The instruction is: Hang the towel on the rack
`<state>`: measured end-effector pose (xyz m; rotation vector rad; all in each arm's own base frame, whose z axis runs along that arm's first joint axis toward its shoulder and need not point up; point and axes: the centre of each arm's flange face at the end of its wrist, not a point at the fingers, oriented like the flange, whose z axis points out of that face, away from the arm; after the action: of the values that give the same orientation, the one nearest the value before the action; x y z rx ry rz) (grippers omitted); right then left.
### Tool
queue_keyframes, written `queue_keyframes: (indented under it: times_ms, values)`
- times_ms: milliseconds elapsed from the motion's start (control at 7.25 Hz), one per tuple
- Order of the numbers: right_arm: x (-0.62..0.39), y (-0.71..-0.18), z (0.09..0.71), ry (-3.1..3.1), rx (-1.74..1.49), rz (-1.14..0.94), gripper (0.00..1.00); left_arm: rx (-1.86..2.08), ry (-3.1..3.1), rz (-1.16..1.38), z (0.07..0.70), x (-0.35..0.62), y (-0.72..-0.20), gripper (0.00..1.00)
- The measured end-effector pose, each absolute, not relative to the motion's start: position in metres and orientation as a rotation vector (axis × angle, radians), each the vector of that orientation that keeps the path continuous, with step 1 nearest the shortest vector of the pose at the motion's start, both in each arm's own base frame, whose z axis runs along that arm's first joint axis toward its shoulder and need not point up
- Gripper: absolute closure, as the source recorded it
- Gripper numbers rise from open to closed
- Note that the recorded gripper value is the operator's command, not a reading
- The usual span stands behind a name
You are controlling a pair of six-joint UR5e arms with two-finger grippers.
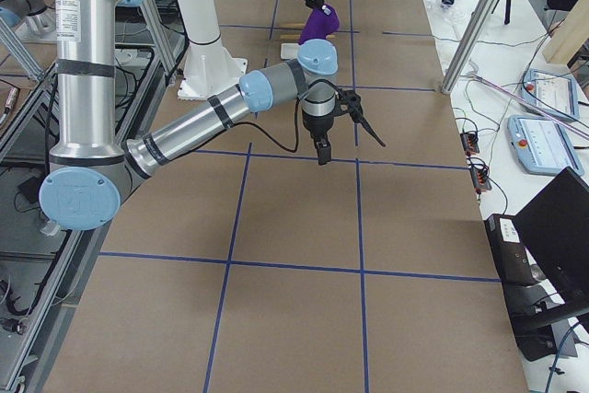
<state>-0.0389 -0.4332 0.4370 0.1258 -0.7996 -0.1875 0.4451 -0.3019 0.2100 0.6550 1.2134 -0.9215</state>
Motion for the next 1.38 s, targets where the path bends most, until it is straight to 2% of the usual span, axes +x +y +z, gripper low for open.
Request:
queue_keyframes:
  times_ms: [690,828,966,1379]
  values:
    - [-0.033,-0.442,0.44,-0.791,0.116,-0.166,0.0,0.746,0.987,-0.873,0.325,0.377,-0.284,1.0]
    - [-0.033,-0.444,0.436,-0.795,0.125,-0.168,0.0,0.751,0.958,-0.862,0.338,0.375,-0.283,0.47]
    - [-0.034,-0.447,0.432,-0.798,0.133,-0.171,0.0,0.751,0.945,-0.855,0.345,0.374,-0.283,0.0]
    - [-0.033,-0.45,0.426,-0.792,0.149,-0.175,0.0,0.713,0.95,-0.822,0.342,0.377,-0.28,0.0]
